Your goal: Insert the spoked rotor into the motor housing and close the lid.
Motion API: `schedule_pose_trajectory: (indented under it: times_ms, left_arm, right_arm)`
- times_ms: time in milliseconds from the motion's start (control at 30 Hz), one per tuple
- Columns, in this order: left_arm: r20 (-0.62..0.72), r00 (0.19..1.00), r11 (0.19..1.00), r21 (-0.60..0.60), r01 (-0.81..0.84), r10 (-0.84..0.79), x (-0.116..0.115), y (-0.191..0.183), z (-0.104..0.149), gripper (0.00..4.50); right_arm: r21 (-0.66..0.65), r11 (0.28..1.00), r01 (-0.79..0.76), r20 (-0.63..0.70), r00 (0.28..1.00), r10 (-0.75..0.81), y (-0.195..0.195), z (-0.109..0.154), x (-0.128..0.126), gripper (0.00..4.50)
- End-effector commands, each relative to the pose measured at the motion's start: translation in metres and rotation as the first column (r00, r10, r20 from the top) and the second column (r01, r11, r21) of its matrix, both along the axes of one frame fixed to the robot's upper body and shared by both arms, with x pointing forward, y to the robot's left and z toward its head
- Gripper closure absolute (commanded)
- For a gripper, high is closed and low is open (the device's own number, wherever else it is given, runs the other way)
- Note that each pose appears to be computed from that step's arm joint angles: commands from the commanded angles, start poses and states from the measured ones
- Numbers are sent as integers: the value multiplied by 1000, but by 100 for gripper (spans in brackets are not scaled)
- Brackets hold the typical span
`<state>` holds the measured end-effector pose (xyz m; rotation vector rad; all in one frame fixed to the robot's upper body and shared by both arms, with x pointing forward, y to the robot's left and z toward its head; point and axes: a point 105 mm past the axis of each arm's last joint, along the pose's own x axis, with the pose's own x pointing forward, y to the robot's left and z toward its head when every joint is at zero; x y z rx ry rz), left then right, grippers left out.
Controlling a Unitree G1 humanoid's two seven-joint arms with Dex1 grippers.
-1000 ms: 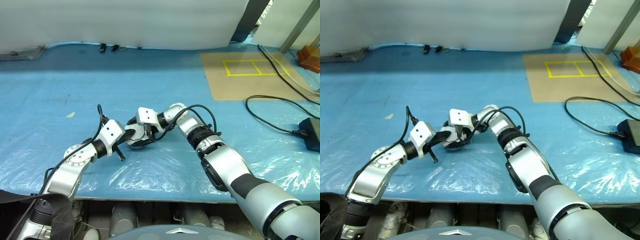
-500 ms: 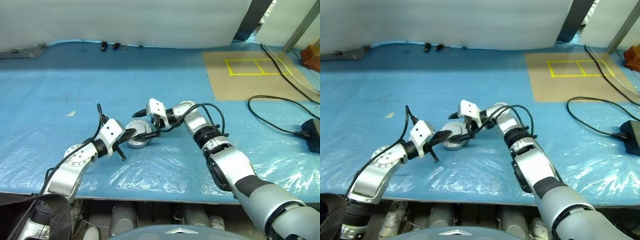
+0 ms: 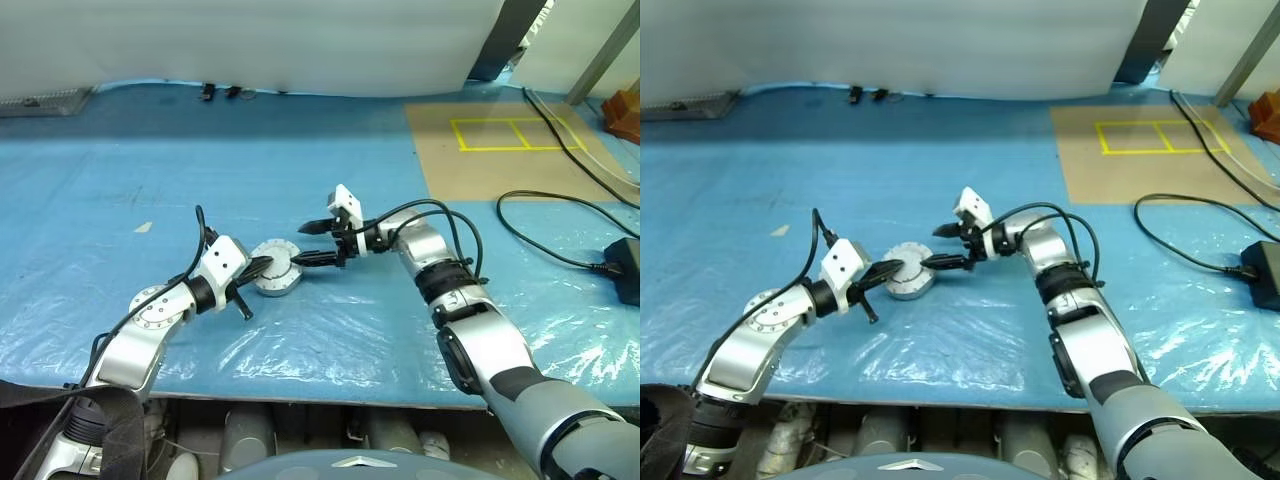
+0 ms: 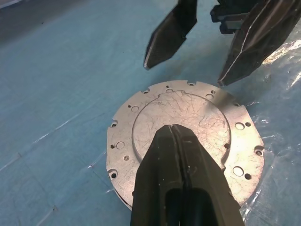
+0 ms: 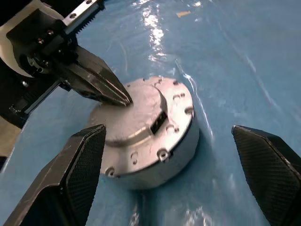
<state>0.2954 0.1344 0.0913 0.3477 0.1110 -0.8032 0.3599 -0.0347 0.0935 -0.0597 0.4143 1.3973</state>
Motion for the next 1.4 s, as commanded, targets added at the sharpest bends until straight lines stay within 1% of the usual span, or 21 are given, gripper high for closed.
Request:
schedule_pose_trajectory:
  times_ms: [33,100,200,267,333,400,500,567,767,900,1000,1100,1133,1200,1267,1300,1333,1400]
  left_arm:
    - [-89,996,999,29,-20,23,-6,5,-24,450]
    - [-90,996,999,29,-21,24,-6,6,-25,450]
    - [-88,996,999,31,-21,24,-7,6,-24,450]
    - [-86,996,999,32,-24,26,-6,8,-24,450]
    - [-81,996,999,38,-28,31,-5,11,-22,450]
    - [-78,996,999,43,-32,36,-5,14,-21,450]
    - [-76,996,998,55,-41,45,-5,19,-20,450]
    - [-74,996,997,60,-44,48,-5,22,-20,450]
    - [-69,996,996,81,-47,52,-6,28,-17,450]
    - [-66,996,995,83,-47,52,-6,30,-16,450]
    - [-65,997,996,81,-44,49,-5,28,-15,450]
    - [-66,997,996,81,-42,48,-6,28,-15,450]
    - [-66,997,996,82,-42,48,-6,28,-16,450]
    - [-67,996,996,84,-44,50,-7,29,-16,450]
    - [-69,996,995,84,-45,51,-7,29,-16,450]
    - [-69,996,995,84,-46,52,-7,29,-16,450]
    - [-69,996,995,84,-46,52,-7,29,-16,450]
    - [-68,996,995,83,-46,52,-7,29,-16,450]
  right_arm:
    - [35,998,61,-125,991,-56,-9,11,-3,3]
    - [31,994,103,-204,974,-94,-14,9,-6,3]
    - [-10,987,160,-324,933,-154,-19,-1,-13,3]
    - [-37,981,192,-398,897,-191,-19,-8,-18,3]
    - [-49,974,222,-485,847,-217,-12,-15,-26,3]
    - [-54,972,229,-538,813,-222,-6,-17,-33,3]
    - [-63,963,263,-610,753,-246,1,-16,-36,3]
    - [-72,960,272,-635,729,-254,3,-16,-38,3]
    - [-168,941,293,-679,658,-326,14,-25,-42,3]
    - [-205,942,268,-692,641,-333,25,-32,-53,3]
    - [-166,948,272,-735,607,-303,40,-31,-57,3]
    - [-102,947,305,-775,573,-268,45,-23,-53,3]
    - [-76,946,316,-787,563,-252,45,-19,-51,40]
    - [-19,943,332,-812,546,-208,44,-11,-49,98]
    - [14,940,340,-821,541,-183,43,-6,-47,172]
    - [24,941,338,-820,545,-175,42,-5,-47,199]
    - [32,942,334,-817,552,-168,42,-3,-48,211]
    - [72,942,329,-820,557,-131,43,4,-48,211]
